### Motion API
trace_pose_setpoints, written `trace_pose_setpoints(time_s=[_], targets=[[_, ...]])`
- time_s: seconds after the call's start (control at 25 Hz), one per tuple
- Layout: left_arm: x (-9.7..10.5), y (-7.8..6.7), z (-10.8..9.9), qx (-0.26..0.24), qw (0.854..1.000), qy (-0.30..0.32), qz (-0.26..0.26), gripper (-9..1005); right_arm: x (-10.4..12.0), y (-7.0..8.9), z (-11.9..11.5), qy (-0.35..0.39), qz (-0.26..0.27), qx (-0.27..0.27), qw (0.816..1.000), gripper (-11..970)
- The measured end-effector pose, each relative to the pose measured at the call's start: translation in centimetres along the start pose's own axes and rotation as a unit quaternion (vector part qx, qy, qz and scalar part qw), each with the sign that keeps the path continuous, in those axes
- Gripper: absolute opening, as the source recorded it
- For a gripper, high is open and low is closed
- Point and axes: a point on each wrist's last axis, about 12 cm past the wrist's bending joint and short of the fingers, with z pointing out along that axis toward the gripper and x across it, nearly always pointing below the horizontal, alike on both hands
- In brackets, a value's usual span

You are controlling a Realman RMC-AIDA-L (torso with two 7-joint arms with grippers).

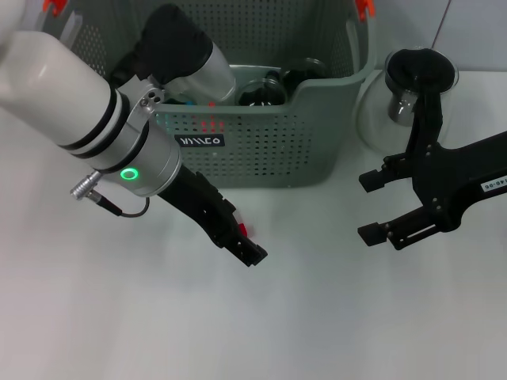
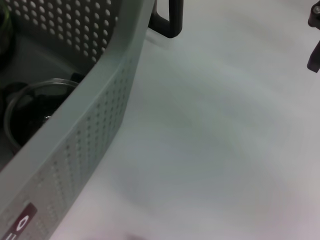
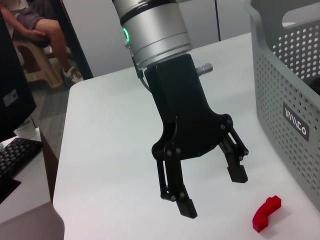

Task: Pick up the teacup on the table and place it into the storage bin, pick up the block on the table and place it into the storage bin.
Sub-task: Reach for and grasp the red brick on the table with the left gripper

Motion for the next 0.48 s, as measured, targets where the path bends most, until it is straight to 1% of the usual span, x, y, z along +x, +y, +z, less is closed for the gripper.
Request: trace_pose_setpoints(time_s=[0.48], targets=[[-0.06, 0.10, 0.02, -0.002, 1.000, -0.003, -0.004, 891, 0.05, -0.06, -0.08, 0.003, 0.000, 0.002, 1.000, 926]])
